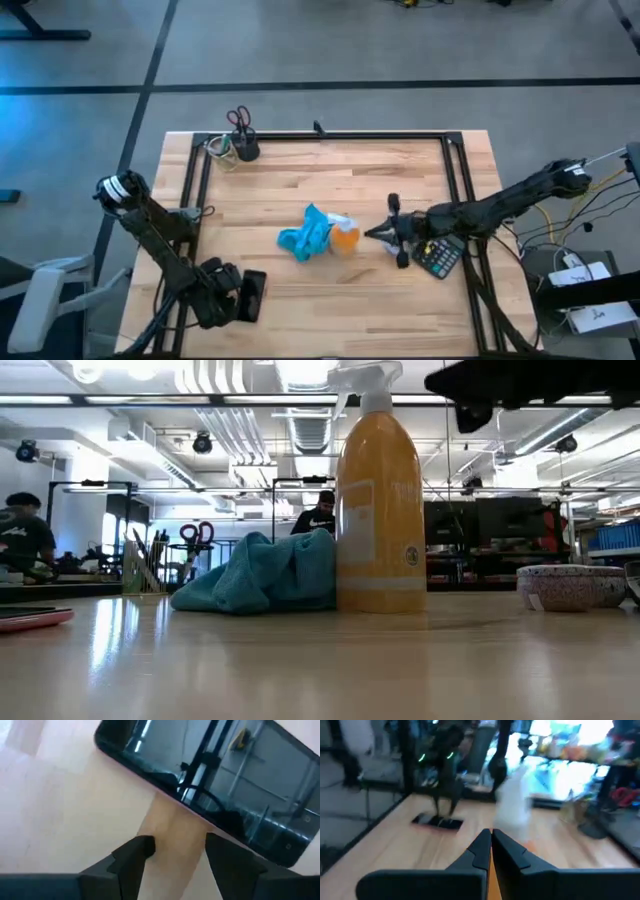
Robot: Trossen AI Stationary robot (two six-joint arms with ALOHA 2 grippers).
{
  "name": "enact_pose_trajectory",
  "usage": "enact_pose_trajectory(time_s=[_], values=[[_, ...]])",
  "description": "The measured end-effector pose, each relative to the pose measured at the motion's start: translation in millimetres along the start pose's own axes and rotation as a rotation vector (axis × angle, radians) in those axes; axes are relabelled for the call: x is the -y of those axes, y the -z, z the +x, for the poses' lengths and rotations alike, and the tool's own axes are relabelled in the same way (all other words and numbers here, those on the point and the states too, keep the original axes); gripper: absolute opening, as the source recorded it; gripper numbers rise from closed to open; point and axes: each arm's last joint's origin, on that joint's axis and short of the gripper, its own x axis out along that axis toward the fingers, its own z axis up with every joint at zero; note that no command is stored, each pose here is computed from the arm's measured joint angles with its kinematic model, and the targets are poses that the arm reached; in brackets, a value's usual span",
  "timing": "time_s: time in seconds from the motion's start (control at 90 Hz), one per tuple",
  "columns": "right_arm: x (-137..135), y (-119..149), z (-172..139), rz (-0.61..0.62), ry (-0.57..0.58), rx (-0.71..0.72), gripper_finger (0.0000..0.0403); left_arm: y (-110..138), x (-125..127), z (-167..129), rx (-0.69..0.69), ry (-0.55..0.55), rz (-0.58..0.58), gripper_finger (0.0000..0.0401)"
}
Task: Apply microfiber cloth
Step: Spray the cellphone on the front and back using the spray bottle
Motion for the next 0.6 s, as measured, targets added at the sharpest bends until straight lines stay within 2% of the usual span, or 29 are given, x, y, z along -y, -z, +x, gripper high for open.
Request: enact_pose_trajectory(time_s=[0.211, 0.333, 0.6], values=[[-17.3, -3.6, 45.8, -0.034, -0.093, -0.100, 0.0000, -5.6, 2.1, 7.4, 0.091, 0.005, 0.116, 0.0182], [-38.4, -5.6, 66.6, -0.115, -0.152, -0.156, 0.0000, -9.1, 2.7, 8.7, 0.135, 0.005, 0.132, 0.0182], [-79.8, -2.5, 104.9, -0.299, -0.188, -0.188, 0.0000, -19.3, 0.3, 12.9, 0.193, 0.002, 0.148, 0.0182]])
